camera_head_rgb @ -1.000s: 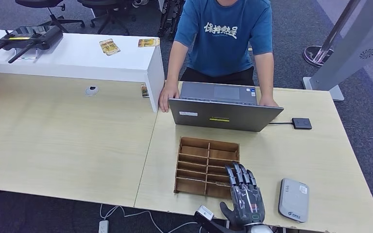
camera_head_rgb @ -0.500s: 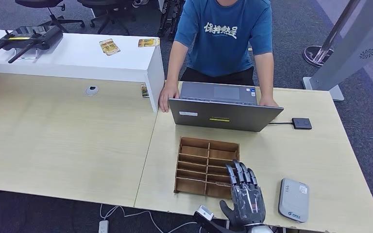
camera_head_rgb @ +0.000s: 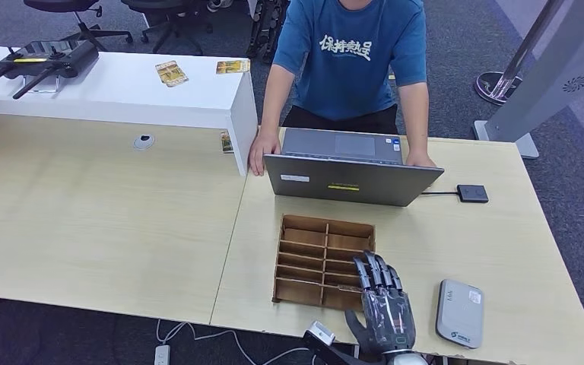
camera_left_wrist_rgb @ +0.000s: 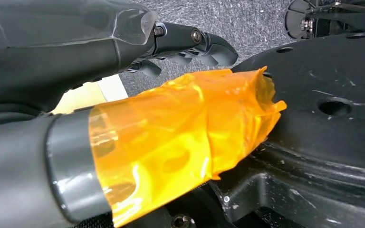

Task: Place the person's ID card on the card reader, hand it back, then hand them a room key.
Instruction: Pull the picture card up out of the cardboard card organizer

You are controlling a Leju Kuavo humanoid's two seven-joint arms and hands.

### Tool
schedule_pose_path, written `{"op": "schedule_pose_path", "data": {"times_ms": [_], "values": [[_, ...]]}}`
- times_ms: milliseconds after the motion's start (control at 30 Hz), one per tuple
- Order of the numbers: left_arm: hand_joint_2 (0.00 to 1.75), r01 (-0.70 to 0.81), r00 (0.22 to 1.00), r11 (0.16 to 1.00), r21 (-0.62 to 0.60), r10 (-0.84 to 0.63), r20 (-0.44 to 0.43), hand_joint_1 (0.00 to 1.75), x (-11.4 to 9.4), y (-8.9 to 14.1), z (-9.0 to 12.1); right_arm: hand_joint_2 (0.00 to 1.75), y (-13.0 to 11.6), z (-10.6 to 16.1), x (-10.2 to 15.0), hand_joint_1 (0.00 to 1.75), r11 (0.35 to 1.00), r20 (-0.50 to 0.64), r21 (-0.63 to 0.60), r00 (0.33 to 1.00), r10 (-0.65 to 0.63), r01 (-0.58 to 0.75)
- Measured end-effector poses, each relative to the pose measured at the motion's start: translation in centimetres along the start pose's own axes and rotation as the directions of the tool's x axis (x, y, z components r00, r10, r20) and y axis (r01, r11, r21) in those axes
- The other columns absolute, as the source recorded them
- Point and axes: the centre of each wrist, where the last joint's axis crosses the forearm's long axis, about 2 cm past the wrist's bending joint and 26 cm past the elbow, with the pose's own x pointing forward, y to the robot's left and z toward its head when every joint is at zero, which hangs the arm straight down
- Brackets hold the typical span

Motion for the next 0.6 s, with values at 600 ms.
{"op": "schedule_pose_path", "data": {"times_ms": [600], "values": [[0.00, -0.001, 1.000, 1.000, 0.000, 0.001, 0.000, 0.00, 0.00, 0.00, 0.00, 1.75, -0.02, -0.07, -0.03, 1.29, 1.000, -0.001, 0.010, 1.000, -0.003, 0.003]]}}
